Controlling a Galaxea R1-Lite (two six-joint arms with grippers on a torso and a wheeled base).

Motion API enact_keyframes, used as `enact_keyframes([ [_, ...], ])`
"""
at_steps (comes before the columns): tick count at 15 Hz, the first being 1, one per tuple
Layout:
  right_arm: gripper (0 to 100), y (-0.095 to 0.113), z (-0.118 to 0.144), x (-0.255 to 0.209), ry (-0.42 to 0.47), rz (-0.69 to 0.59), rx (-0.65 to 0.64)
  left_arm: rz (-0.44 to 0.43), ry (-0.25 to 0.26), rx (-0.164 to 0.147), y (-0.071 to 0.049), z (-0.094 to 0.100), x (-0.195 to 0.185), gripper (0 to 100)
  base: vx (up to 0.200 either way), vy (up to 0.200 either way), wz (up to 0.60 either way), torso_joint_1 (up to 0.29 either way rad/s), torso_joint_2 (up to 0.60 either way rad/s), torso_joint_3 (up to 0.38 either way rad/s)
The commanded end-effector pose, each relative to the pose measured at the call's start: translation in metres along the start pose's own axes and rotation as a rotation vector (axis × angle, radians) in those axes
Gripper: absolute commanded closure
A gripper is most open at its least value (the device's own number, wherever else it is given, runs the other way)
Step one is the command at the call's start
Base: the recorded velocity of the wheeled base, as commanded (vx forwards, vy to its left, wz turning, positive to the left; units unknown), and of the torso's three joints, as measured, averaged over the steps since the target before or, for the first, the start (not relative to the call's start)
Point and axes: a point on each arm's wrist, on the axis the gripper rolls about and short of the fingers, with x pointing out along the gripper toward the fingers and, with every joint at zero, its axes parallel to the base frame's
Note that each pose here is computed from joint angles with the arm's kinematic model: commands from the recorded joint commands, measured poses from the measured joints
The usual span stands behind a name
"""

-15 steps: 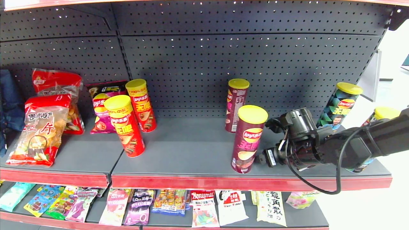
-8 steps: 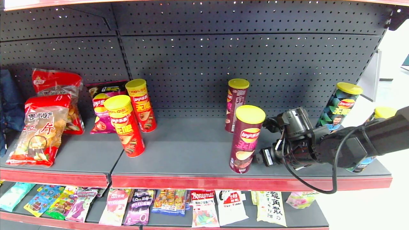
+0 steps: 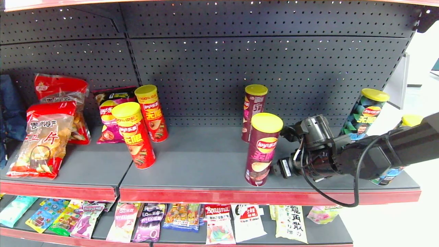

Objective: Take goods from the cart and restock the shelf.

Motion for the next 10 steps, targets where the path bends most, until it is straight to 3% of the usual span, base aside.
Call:
enact_keyframes([
  [1,0,0.0035,0.0001,0.0007,-0.001,0.006,-0.007,0.0,0.001,0.0,0.0,0.0,0.0001,0,0.0,0.0,0.0,0.0,0.0,0.0],
  [10,0,0.0098,0.0042,0.0055,-0.008,0.017,-0.018,0.0,0.0,0.0,0.0,0.0,0.0,0,0.0,0.0,0.0,0.0,0.0,0.0],
])
